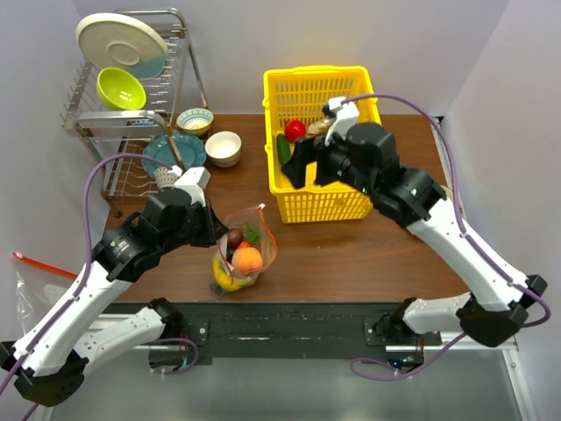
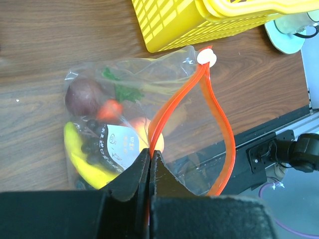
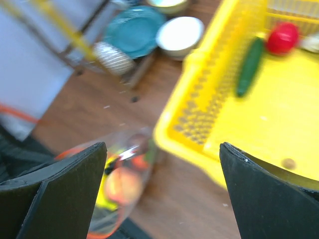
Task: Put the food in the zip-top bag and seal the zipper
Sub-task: Place the fake fruit in the zipper food storage bag, then pick up the fake vegetable from the bin.
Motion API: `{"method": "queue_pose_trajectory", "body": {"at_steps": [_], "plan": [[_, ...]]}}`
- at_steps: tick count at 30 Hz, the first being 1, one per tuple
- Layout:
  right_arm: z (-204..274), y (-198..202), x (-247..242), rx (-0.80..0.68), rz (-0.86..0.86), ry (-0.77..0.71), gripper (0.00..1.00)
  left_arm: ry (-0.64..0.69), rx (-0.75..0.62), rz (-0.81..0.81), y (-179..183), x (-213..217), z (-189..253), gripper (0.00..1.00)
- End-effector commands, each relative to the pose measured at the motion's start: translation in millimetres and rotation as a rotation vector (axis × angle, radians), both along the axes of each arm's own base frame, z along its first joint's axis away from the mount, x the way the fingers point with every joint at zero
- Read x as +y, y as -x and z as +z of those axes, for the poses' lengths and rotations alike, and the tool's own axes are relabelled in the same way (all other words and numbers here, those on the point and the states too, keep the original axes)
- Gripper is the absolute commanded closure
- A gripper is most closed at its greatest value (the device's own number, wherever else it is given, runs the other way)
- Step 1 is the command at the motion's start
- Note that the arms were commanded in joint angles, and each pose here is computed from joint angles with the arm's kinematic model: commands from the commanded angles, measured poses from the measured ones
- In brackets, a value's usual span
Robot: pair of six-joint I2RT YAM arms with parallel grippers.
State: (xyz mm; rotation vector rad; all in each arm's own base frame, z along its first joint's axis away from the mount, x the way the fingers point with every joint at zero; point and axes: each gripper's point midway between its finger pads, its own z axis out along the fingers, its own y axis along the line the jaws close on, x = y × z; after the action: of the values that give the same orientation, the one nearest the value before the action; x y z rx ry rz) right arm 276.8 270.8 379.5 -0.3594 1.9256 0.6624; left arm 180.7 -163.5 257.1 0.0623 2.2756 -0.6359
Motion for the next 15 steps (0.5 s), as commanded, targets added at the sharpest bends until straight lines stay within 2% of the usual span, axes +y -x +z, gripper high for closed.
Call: {"method": "queue_pose_trajectory", "body": {"at_steps": [1, 7, 8, 10, 11, 12, 15], "plan": [[-28.6, -51.4, -24.9, 0.091, -0.087, 0.058, 0.02, 0.009, -0.037, -0.003, -2.9, 0.1, 8.7, 1.00], [-44.8, -122.2, -26.5, 0.180, -0.108, -0.066, 0.04, 0.020, -0.021, -0.013, -1.4, -3.9, 4.4, 1.00], [-65.0, -139.0, -24.5, 0.226, -0.118, -0.062, 0.04, 0.022, -0.018, -0.011, -1.5, -4.1, 3.5, 1.00], [-65.8, -161.3, -24.5, 0.244, -0.122, -0.113, 0.04, 0.026, -0.007, -0.014, 0.2, -4.6, 0.1, 1.00], [-93.5, -178.4, -21.2, 0.303, -0.132, -0.106, 0.04, 0.033, -0.005, -0.017, 0.8, -5.6, -0.5, 1.00], [-88.8, -189.5, -21.2, 0.308, -0.130, -0.139, 0.04, 0.039, 0.000, -0.018, 1.4, -6.8, -1.6, 1.00], [-122.4, -225.6, -15.5, 0.364, -0.150, -0.165, 0.04, 0.040, 0.006, -0.022, 2.5, -7.4, -5.6, 1.00]]}}
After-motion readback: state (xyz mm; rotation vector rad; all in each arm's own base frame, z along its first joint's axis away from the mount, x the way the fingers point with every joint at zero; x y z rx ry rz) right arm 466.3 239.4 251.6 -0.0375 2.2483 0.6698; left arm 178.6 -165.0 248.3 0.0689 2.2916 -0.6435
